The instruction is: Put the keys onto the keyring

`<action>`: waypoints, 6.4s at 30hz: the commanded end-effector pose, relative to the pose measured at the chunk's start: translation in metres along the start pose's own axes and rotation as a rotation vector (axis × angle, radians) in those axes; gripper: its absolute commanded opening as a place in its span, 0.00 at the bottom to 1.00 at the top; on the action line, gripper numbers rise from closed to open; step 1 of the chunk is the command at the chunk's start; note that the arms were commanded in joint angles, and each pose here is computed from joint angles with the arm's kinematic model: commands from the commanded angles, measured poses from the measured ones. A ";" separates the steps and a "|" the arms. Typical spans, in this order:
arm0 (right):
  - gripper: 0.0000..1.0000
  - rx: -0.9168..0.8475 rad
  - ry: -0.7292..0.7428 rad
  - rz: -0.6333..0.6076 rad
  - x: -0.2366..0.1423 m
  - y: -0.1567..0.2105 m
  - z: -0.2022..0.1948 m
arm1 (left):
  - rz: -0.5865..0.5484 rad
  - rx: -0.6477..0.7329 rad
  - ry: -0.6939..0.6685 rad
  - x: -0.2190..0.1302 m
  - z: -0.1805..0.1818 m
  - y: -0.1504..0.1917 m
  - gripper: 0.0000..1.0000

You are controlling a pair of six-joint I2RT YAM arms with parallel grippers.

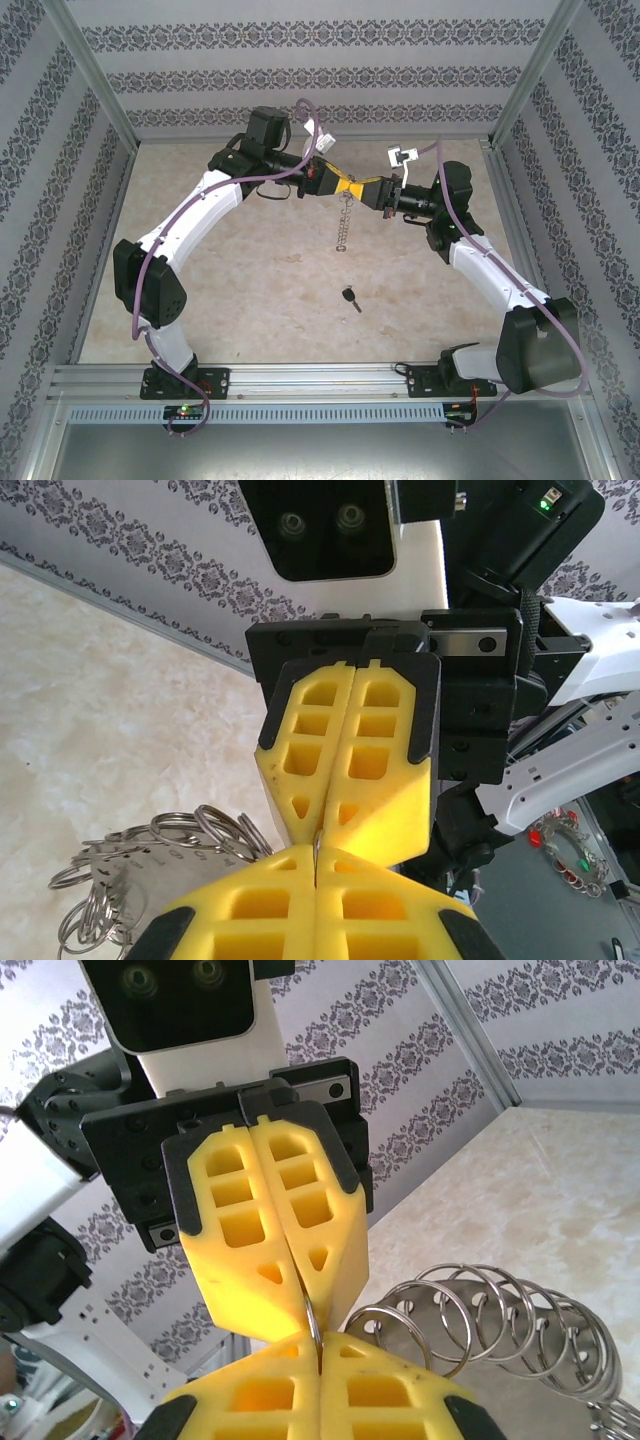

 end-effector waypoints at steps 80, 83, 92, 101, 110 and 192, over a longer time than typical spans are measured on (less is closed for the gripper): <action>0.00 -0.165 0.101 -0.479 0.022 -0.077 -0.005 | -0.604 -0.237 0.080 -0.024 0.014 -0.072 0.30; 0.00 -0.165 0.101 -0.479 0.021 -0.076 -0.005 | -0.604 -0.235 0.081 -0.023 0.015 -0.073 0.28; 0.00 -0.155 0.103 -0.463 0.023 -0.069 -0.009 | -0.609 -0.232 0.087 -0.020 0.018 -0.074 0.12; 0.00 -0.146 0.093 -0.432 0.025 -0.066 -0.013 | -0.573 -0.198 0.087 -0.013 0.025 -0.072 0.00; 0.40 -0.092 0.166 -0.462 -0.024 -0.074 -0.021 | -0.398 -0.012 -0.019 -0.007 0.017 -0.057 0.00; 0.00 -0.177 0.049 -0.487 -0.018 -0.095 0.021 | -0.652 -0.256 0.122 -0.016 0.002 -0.078 0.33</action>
Point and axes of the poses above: each hand's point on the last joint's axis, 136 mm out from that joint toward the fingers, its own x axis out along the fingers, its own z axis along the line the jaws close on, y = z × x, the point moved 1 cm from there along -x, back along the fingers, and after that the axes turned 4 degrees about -x, right-handed, at the moved point
